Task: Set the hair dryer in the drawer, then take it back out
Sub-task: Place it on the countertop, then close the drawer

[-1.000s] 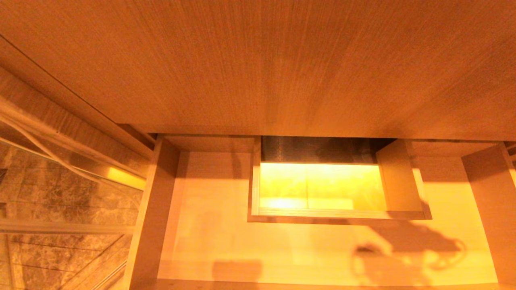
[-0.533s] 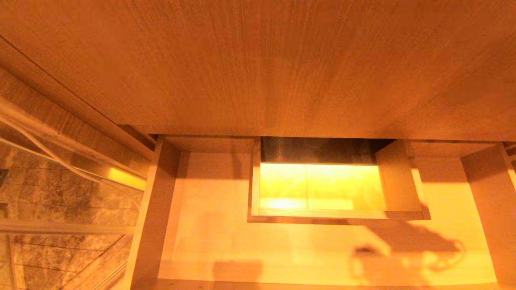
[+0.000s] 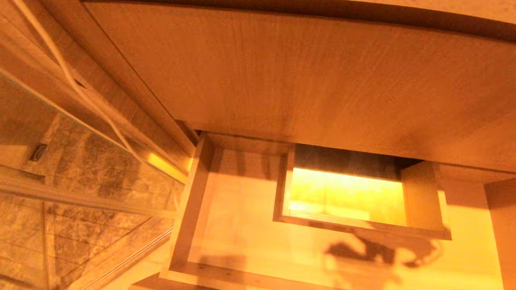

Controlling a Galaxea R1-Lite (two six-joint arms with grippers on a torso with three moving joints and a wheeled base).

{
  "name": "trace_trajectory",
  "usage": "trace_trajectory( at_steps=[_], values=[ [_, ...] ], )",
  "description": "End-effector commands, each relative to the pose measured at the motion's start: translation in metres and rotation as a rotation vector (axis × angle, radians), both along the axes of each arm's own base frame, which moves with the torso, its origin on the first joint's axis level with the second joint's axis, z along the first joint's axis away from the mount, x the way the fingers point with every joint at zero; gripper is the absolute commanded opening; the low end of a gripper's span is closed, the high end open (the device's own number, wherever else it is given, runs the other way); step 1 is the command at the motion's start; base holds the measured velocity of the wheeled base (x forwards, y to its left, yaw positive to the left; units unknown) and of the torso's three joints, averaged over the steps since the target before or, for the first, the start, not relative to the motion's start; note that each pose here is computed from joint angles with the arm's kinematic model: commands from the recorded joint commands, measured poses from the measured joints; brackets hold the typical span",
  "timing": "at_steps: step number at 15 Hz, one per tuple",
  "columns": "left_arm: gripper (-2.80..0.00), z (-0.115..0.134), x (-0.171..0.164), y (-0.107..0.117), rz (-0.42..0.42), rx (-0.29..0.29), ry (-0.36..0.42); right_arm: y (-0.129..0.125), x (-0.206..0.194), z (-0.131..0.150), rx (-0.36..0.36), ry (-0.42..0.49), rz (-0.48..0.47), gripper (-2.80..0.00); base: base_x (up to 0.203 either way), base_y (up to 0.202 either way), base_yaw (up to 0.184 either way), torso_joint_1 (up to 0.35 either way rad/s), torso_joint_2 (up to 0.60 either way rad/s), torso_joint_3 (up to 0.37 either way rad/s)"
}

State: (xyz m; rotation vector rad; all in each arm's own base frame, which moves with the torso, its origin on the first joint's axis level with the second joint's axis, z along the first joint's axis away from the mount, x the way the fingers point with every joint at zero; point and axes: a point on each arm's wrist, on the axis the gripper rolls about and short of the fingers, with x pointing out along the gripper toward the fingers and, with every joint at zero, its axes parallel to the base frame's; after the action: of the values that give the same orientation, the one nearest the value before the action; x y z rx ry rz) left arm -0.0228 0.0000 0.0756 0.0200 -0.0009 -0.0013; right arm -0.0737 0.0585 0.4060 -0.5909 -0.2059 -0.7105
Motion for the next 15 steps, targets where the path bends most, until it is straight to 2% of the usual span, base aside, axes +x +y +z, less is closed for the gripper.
trace_trajectory(
  at_steps=[1, 15],
  values=[
    [-2.80, -0.0004, 0.0001, 0.0000, 0.000, 0.000, 0.001, -0.0001, 0.0001, -0.0008, 0.001, 0.005, 0.000, -2.80, 0.002, 0.003, 0.090, 0.007, -0.02, -0.013],
    [-2.80, -0.0004, 0.0001, 0.0000, 0.000, 0.000, 0.001, 0.0003, -0.0007, -0.0021, 0.009, 0.008, -0.004, -2.80, 0.000, 0.000, 0.000, 0.000, 0.00, 0.000]
  ],
)
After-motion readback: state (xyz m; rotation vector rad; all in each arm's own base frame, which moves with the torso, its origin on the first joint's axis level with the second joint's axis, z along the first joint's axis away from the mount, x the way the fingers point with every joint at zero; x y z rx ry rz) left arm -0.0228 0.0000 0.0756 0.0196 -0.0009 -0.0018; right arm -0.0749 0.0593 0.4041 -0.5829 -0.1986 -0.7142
